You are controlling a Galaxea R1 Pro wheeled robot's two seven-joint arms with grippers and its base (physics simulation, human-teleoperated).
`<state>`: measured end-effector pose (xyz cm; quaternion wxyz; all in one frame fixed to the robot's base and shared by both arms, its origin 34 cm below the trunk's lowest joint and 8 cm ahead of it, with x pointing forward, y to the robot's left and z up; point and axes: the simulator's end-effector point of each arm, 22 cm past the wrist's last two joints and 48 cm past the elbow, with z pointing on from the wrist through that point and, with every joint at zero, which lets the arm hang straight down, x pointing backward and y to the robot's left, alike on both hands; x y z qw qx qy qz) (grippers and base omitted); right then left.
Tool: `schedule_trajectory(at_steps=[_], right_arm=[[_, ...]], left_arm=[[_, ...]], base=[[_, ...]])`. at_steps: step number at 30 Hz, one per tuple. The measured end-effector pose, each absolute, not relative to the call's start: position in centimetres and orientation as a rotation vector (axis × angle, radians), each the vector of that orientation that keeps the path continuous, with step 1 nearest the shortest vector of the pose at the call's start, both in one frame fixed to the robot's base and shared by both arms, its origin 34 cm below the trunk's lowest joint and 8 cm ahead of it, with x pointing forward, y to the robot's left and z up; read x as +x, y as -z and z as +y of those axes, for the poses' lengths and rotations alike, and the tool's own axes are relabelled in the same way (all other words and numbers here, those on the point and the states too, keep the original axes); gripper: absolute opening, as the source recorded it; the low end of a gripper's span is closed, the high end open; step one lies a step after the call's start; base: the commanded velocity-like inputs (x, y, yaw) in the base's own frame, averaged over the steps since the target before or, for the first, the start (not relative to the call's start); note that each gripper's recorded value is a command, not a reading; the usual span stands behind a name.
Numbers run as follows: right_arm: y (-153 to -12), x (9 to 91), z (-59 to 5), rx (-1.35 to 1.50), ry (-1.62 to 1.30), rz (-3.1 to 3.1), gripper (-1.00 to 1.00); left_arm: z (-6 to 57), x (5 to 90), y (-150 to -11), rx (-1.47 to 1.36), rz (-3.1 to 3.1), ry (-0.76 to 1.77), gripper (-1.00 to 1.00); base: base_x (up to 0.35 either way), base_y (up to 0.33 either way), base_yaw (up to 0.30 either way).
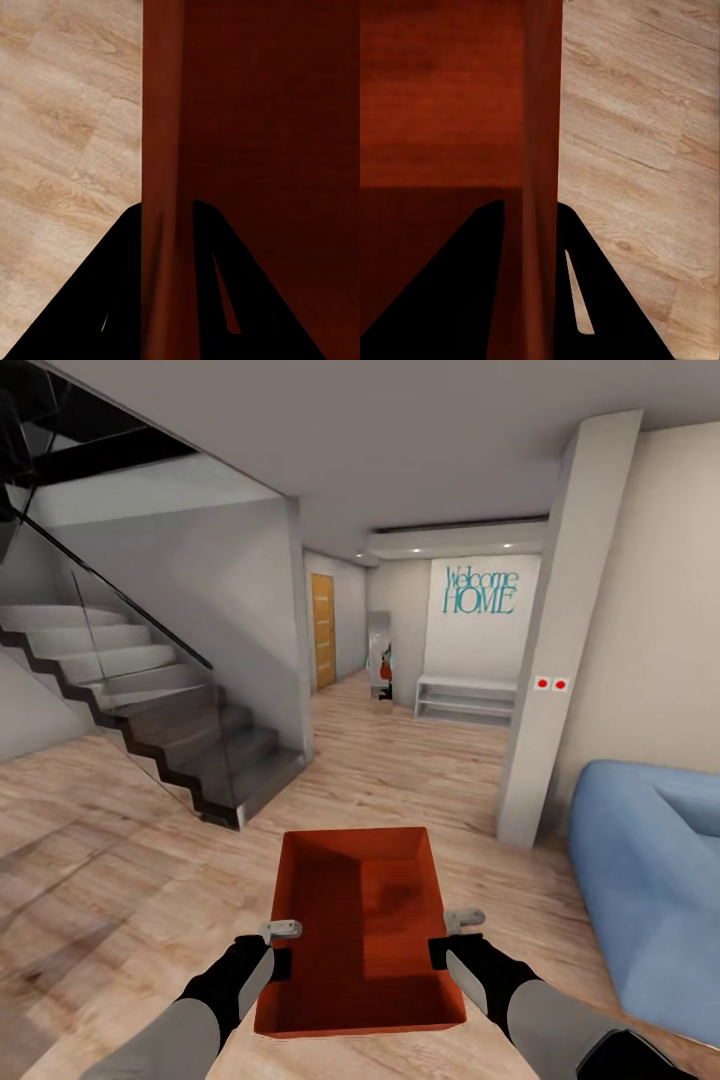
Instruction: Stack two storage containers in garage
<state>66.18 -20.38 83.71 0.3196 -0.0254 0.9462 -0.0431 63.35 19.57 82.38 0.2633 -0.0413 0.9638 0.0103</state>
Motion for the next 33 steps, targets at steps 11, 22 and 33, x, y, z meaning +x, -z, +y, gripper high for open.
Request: schedule_trajectory(at_steps=[11, 22, 33], right_arm=[[-83.74, 66.20, -20.37, -0.067, 0.113, 2.487, -1.00], [-83.74, 66.20, -20.37, -0.067, 0.113, 2.487, -1.00], [-83.73, 66.20, -20.38, -0.067, 0.114, 2.487, -1.00]], left_arm=[[19.57, 63.38, -82.41, -0.111, 2.605, -0.028, -1.00], [19.57, 63.38, -82.41, -0.111, 2.605, -0.028, -1.00], [19.57, 63.37, -82.40, -0.112, 2.606, -0.028, -1.00]], base=[[0.323, 0.000, 0.000], [0.323, 0.000, 0.000], [0.323, 0.000, 0.000]])
